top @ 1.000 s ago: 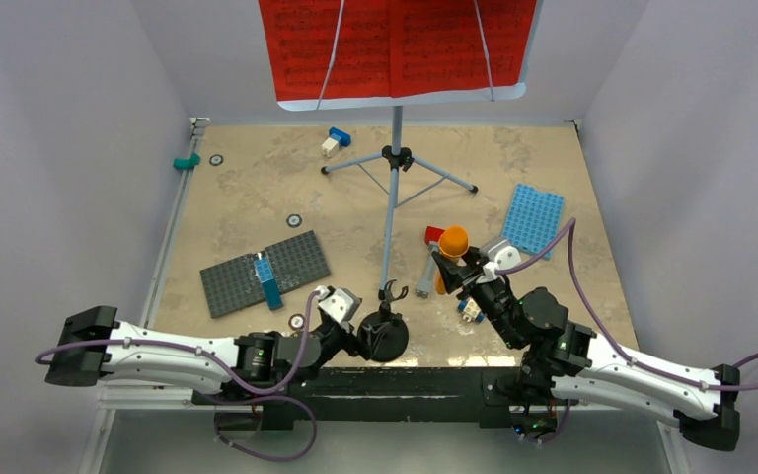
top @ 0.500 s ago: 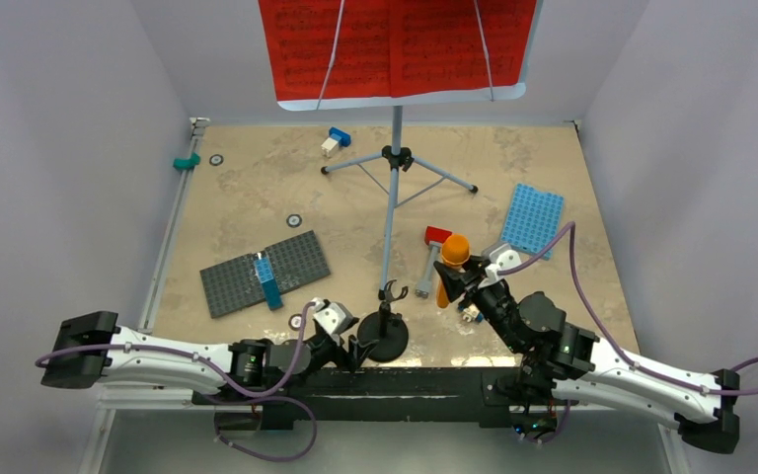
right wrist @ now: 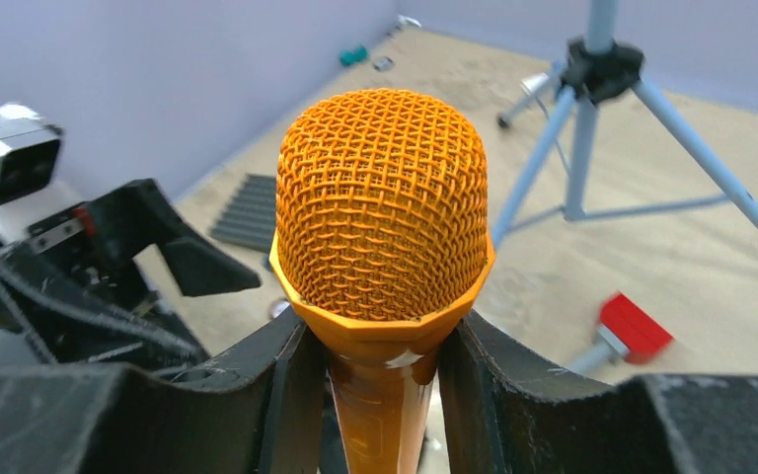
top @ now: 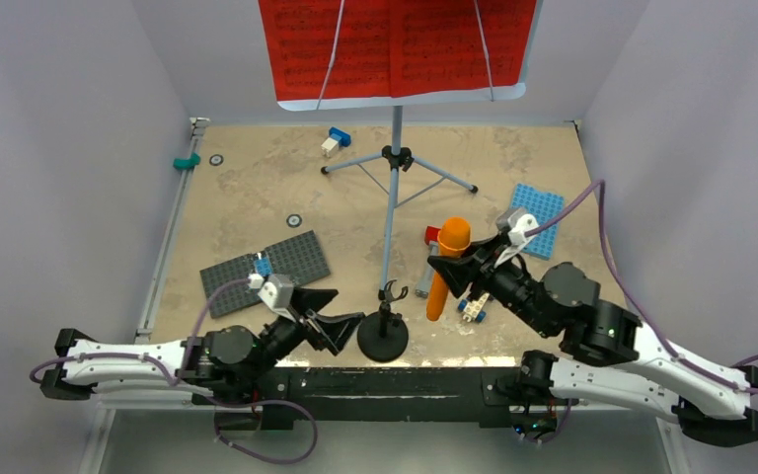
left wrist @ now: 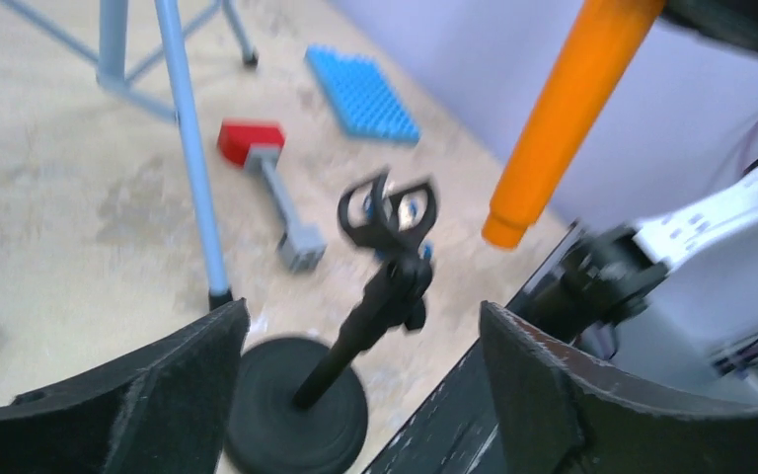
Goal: Pack up the instrument practice props
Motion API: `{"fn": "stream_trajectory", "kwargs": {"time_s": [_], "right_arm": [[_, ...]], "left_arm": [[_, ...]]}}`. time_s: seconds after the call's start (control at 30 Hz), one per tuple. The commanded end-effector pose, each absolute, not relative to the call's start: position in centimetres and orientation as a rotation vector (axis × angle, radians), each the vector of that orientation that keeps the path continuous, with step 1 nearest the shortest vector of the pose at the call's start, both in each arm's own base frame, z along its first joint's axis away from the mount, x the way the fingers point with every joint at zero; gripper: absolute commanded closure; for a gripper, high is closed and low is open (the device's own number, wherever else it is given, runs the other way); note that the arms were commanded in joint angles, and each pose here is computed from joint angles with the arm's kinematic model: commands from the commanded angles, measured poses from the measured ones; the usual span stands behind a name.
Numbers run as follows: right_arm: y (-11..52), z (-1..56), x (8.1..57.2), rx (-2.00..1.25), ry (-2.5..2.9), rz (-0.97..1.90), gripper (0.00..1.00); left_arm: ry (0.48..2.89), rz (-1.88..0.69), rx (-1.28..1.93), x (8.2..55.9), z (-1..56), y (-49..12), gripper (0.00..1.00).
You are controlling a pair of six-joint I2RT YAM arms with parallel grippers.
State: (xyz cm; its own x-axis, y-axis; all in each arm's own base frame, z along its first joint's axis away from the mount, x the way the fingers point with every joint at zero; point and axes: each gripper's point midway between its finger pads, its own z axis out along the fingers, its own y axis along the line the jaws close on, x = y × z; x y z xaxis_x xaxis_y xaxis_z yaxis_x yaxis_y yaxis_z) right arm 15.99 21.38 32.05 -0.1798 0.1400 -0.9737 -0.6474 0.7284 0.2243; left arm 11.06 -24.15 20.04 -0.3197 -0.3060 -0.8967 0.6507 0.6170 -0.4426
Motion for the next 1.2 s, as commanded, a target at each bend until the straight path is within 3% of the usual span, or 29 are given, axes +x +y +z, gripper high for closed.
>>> {"fn": "stream_trajectory", "kwargs": {"time_s": [0.0, 0.2, 0.33, 0.6, 0.83, 1.17], "right_arm": [[22.0, 36.7, 13.6, -0.455, 1.596, 0.912, 1.0], [25.9, 43.1, 10.5, -0.578, 1.521, 1.2, 1.0], [29.5, 44.0, 9.8, -0.646, 1.521, 1.331, 1.0], [33.0, 44.1, 9.3, -0.689, 1.52, 1.453, 1.0], [33.6, 44.6, 7.9, -0.718, 1.481, 1.565, 1.0], [33.8, 45.4, 6.6, -0.726, 1.374, 1.683, 1.0]], "left_arm": [[1.512, -1.056, 0.29, 10.7, 26.1, -22.6, 0.01], [1.238, -1.264, 0.412, 7.6, 35.7, -22.6, 0.0], [1.115, -1.316, 0.579, 5.1, 39.1, -25.1, 0.0], [1.146, -1.338, 0.674, 4.2, 38.6, -28.3, 0.0], [1.192, -1.326, 0.666, 5.1, 37.1, -28.8, 0.11], [1.175, -1.321, 0.585, 6.2, 37.2, -28.9, 0.13]]}}
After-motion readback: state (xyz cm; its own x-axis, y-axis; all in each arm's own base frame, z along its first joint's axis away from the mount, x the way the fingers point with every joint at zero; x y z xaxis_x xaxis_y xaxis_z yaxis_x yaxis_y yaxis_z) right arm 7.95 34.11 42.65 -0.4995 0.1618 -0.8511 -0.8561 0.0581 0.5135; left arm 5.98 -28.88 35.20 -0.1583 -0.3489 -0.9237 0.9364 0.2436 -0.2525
